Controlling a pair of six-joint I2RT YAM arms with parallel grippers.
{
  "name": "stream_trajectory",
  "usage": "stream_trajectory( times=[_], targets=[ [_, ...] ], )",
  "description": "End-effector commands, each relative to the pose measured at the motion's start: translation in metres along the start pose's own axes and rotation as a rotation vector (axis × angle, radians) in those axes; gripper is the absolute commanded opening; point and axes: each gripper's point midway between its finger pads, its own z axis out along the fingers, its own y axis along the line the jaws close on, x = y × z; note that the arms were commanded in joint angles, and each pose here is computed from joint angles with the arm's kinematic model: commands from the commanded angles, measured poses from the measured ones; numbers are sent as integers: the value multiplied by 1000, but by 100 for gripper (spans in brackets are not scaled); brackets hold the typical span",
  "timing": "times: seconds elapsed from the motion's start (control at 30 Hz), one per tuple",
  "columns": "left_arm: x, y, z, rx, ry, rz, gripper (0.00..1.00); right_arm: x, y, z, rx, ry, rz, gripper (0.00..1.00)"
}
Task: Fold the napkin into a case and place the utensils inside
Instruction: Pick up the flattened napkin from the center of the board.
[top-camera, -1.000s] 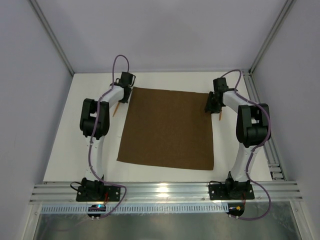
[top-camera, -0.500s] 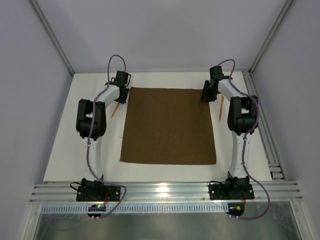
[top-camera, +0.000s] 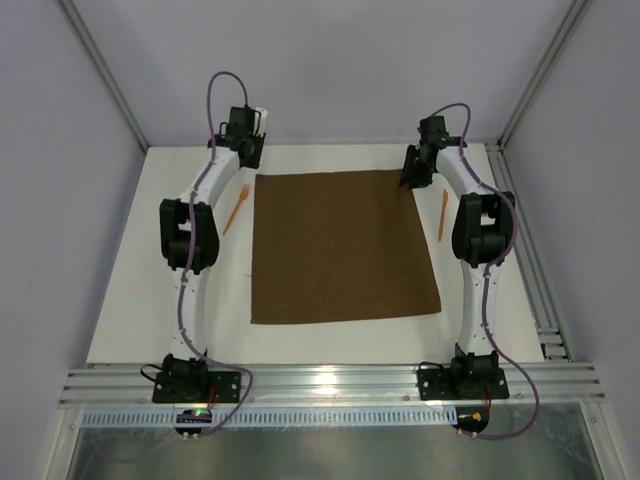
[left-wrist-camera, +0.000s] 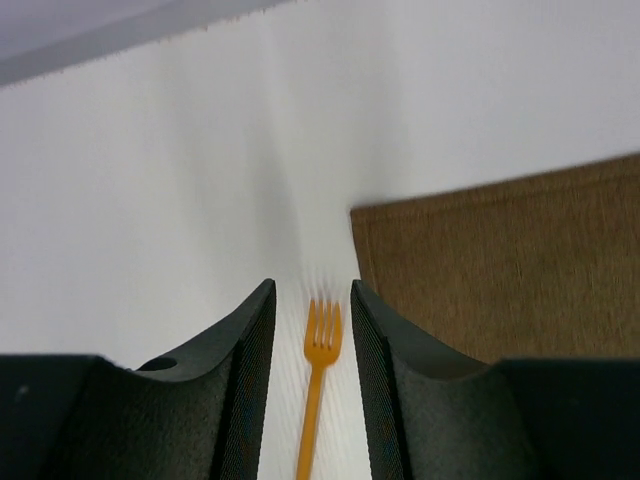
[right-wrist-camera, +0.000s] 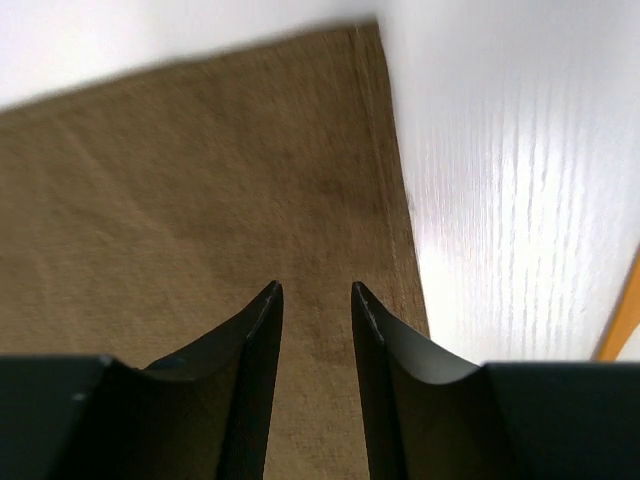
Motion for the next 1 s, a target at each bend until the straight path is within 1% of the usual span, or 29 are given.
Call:
stream_trajectory(
  times=[0.0, 0.03, 0.07, 0.1, 0.13, 0.23, 0.33, 0.43, 0.53, 0.63, 0.7, 0.73, 0.8, 0.87, 0.9, 0.97],
  targets=[
    [2, -4, 26, 0, 23, -20, 38, -79, 27, -65, -58, -259, -55, 38],
    [9, -9, 36, 12, 40, -17, 38, -93, 26, -68, -50, -295, -58, 38],
    [4, -9, 37, 18, 26, -19, 38, -88, 18, -47, -24, -263, -52, 38],
    [5, -10, 41, 24, 25, -21, 39, -90, 8, -39, 1, -258, -36, 39],
    [5, -14, 47, 30, 15, -26, 40, -100, 8, -40, 0, -279, -32, 41],
    [6, -13, 60, 25, 0, -60, 43, -95, -8, -7, 15, -243, 17, 49],
    [2, -14, 68, 42, -10, -84, 45, -88, -16, 19, 21, -224, 46, 52],
    [-1, -13, 70, 49, -12, -86, 48, -87, -12, 34, -27, -202, 96, 54],
    [2, -13, 73, 47, -4, -85, 52, -83, -13, 47, -27, -185, 134, 55],
    [-2, -21, 72, 97, -15, -87, 55, -71, -15, 60, -22, -150, 184, 54],
    [3, -27, 77, 122, 0, -75, 55, -66, -15, 66, -25, -136, 202, 54],
    [-4, -25, 76, 118, -14, -76, 52, -63, -16, 70, -24, -126, 202, 52],
    [-1, -25, 77, 123, -3, -74, 51, -62, -14, 72, -37, -125, 203, 50],
    [1, -26, 76, 127, 4, -69, 48, -64, -12, 70, -46, -127, 205, 45],
    [4, -23, 73, 115, 22, -66, 46, -64, -12, 70, -48, -127, 206, 43],
    [11, -24, 68, 121, 54, -67, 45, -64, -10, 69, -53, -128, 204, 40]
  ],
)
